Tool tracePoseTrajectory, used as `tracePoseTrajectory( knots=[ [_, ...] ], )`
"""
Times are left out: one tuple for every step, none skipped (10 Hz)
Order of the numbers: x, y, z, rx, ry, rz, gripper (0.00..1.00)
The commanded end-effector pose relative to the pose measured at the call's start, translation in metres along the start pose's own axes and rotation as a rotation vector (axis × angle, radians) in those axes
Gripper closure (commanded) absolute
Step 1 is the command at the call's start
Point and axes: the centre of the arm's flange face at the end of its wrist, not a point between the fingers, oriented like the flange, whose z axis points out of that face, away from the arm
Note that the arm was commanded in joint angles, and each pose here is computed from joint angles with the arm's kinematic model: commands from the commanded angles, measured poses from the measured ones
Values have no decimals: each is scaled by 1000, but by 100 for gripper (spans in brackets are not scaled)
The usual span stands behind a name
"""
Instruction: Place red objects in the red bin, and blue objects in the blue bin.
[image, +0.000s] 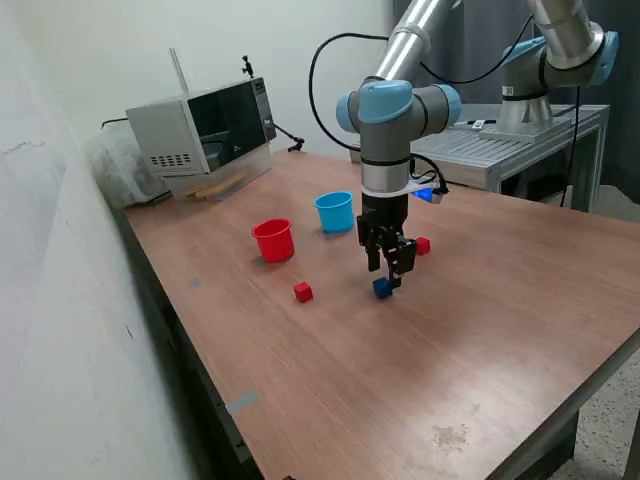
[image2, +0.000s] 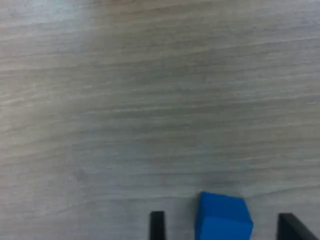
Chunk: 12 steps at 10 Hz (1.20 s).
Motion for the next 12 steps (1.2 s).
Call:
tracePoseTrajectory(
  knots=[
    [0,-1,2,0,3,1,100],
    [-1,0,1,-1,4,1,100],
    [0,-1,2,1,6,-4,100],
    [0,-2,3,4,5,-5,100],
    [0,-1,2,1,6,-7,100],
    [0,-2,3,4,5,-7,100],
    [0,-1,2,1,6,-8,100],
    [0,1,-1,-3,7,-14,100],
    [0,3,-8,-13,7,-43,100],
    [-2,5,-24,-30,11,-51,100],
    [-3,5,-43,-50,17,-62,100],
    [-5,7,-66,-76,23,-67,100]
  ],
)
